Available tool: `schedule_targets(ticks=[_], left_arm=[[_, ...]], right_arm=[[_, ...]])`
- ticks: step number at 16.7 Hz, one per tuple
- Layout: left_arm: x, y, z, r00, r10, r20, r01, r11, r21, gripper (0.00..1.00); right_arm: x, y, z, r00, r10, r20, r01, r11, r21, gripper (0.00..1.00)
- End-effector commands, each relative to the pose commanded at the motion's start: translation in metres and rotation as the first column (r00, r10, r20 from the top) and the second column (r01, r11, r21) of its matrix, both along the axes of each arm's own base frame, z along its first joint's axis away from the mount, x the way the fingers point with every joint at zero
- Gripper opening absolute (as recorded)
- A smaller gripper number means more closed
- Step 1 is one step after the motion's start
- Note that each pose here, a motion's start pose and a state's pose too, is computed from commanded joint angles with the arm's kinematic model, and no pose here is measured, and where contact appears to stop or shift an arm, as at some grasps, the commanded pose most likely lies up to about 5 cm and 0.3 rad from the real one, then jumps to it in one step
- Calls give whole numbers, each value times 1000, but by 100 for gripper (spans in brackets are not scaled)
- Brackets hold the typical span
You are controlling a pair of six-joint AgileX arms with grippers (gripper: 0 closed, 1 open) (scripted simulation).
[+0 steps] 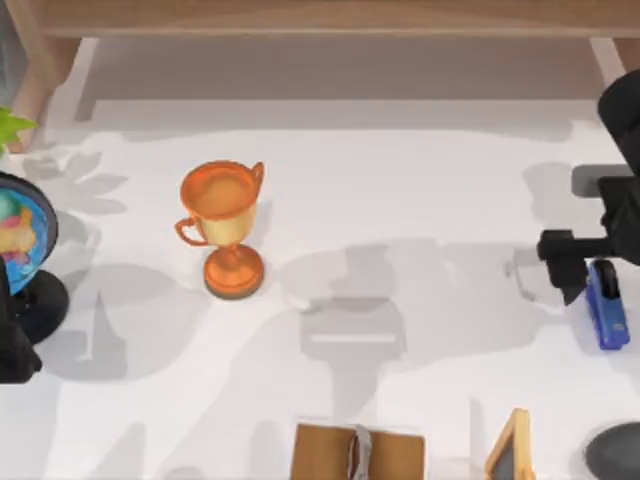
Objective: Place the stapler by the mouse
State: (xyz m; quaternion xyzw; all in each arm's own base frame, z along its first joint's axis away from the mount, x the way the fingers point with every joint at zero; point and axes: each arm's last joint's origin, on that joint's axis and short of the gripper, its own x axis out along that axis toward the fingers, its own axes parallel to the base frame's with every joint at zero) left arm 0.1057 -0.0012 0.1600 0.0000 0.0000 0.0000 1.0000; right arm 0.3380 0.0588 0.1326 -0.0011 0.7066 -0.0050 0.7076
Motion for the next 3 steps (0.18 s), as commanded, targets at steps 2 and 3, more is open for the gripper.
schedule_targets(ticks=[2, 3], left_arm=[[0, 0, 0, 1000, 0, 0, 0, 1000, 0, 100], [0, 0, 0, 1000, 0, 0, 0, 1000, 0, 100]], right_arm=[[0, 0, 0, 1000, 0, 0, 0, 1000, 0, 100], [0, 0, 0, 1000, 0, 0, 0, 1000, 0, 100]])
